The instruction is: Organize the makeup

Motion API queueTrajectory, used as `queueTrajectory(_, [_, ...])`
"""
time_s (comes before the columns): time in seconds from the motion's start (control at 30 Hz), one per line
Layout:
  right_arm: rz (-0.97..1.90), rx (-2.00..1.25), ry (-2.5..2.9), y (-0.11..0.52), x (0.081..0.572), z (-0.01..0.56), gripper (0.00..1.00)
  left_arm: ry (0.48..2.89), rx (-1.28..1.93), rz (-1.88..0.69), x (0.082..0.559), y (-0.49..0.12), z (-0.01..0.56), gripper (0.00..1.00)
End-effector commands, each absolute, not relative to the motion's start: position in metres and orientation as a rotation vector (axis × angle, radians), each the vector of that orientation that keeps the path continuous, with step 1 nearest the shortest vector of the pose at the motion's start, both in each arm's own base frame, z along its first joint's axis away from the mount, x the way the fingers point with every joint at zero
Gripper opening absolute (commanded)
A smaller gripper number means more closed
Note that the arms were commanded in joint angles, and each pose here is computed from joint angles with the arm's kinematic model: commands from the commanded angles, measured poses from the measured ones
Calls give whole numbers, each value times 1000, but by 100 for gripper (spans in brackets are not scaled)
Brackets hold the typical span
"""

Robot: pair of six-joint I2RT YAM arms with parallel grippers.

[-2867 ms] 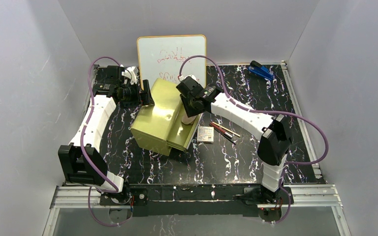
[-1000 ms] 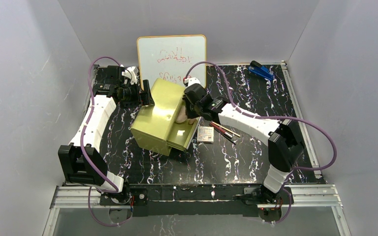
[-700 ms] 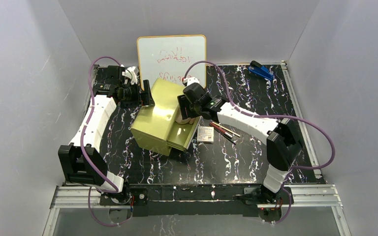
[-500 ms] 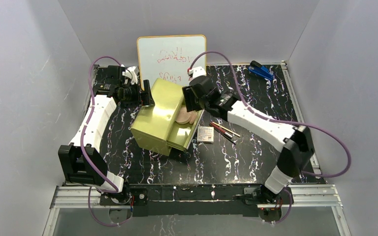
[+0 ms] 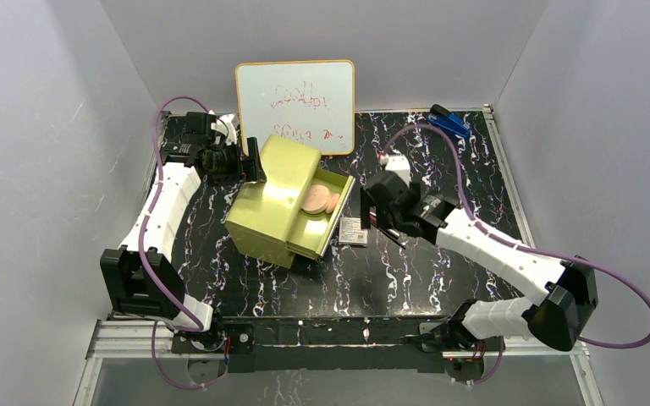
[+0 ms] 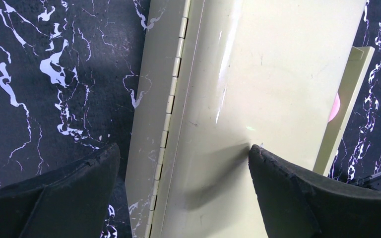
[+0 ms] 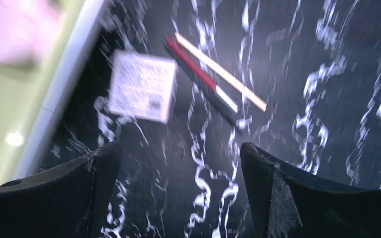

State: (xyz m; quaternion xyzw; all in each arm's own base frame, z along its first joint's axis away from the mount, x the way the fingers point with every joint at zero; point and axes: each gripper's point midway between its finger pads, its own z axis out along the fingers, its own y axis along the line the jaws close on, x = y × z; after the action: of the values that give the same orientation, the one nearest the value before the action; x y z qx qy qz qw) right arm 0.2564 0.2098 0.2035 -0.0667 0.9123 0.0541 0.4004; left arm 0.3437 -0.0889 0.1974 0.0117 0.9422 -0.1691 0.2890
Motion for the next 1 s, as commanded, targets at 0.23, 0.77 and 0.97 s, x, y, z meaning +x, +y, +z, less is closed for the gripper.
queueTrajectory(0.23, [469, 109, 2356, 238, 237, 118, 98, 2580, 50, -389, 334, -82, 190, 98])
queueTrajectory(0.77, [198, 232, 2408, 258, 277, 64, 96, 2577, 49, -384, 332, -81, 190, 98])
queueTrajectory(0.97, [171, 243, 2423, 260, 270, 46, 95, 2578, 53, -384, 332, -81, 189, 98])
